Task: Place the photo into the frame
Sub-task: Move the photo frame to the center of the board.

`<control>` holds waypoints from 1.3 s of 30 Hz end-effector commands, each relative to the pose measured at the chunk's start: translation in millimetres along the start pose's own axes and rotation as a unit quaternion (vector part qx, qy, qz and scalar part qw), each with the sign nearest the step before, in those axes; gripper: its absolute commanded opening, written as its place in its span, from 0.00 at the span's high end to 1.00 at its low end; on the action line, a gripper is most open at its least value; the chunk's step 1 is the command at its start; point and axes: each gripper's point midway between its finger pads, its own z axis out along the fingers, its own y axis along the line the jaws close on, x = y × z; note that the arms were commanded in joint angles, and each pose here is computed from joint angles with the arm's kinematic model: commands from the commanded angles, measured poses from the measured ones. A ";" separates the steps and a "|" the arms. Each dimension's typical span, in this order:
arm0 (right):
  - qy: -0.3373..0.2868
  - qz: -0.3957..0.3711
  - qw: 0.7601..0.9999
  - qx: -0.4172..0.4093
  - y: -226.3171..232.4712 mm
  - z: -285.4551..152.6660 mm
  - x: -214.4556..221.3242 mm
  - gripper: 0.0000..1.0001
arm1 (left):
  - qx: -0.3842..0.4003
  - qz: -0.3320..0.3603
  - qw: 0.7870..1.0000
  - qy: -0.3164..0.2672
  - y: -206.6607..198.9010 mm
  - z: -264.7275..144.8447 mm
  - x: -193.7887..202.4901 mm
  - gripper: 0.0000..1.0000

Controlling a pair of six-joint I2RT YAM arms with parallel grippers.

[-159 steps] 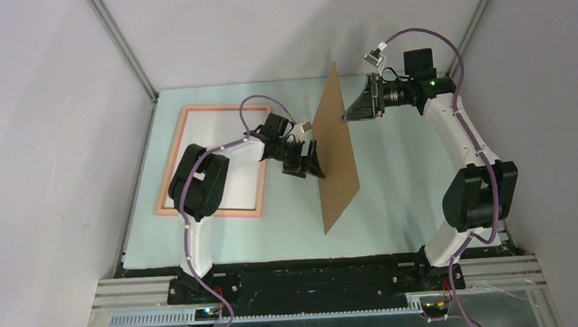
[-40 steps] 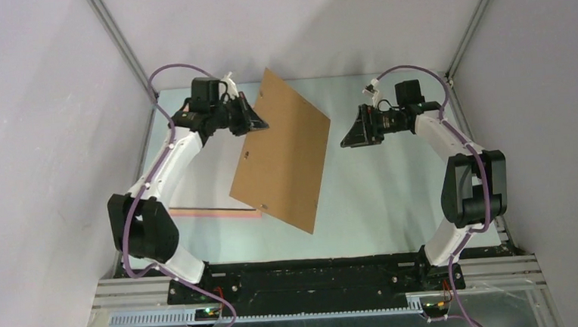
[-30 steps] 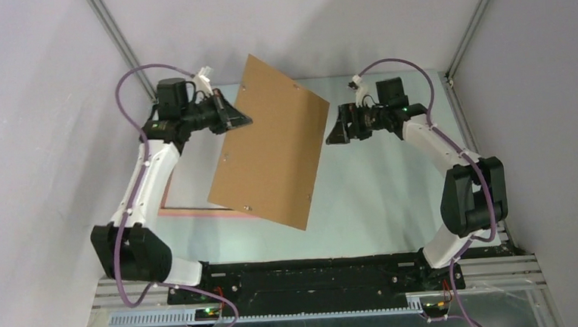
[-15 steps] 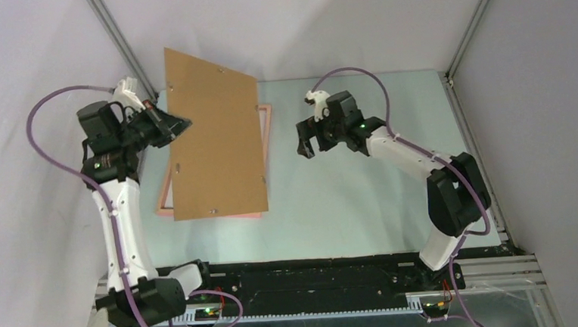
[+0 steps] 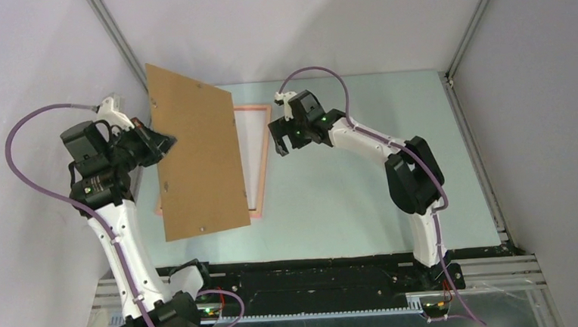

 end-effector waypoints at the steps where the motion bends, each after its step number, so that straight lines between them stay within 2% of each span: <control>1: -0.003 0.037 0.999 -0.023 11.2 8.1 -14.0 0.01 | -0.012 0.042 0.998 -0.043 -4.0 -16.5 -19.0 1.00; 3: 0.008 0.034 0.999 -0.031 17.5 15.6 -13.8 0.01 | -0.015 0.042 0.998 -0.043 -2.3 -17.1 -18.5 1.00; 7: 0.019 0.016 1.000 0.004 19.8 33.4 -11.9 0.00 | -0.018 0.040 0.998 -0.045 -1.0 -18.3 -19.2 1.00; 14: 0.034 0.038 0.998 0.025 27.5 63.0 -3.9 0.00 | -0.018 0.039 0.998 -0.055 -3.3 -23.7 -23.8 1.00; 24: 0.066 0.064 0.996 0.022 36.0 98.2 19.4 0.11 | -0.002 0.031 0.998 -0.057 -10.3 -25.8 -26.2 1.00; 39: 0.089 0.078 0.993 -0.001 46.9 115.6 37.2 0.29 | 0.003 0.027 0.998 -0.056 -11.7 -25.9 -26.1 1.00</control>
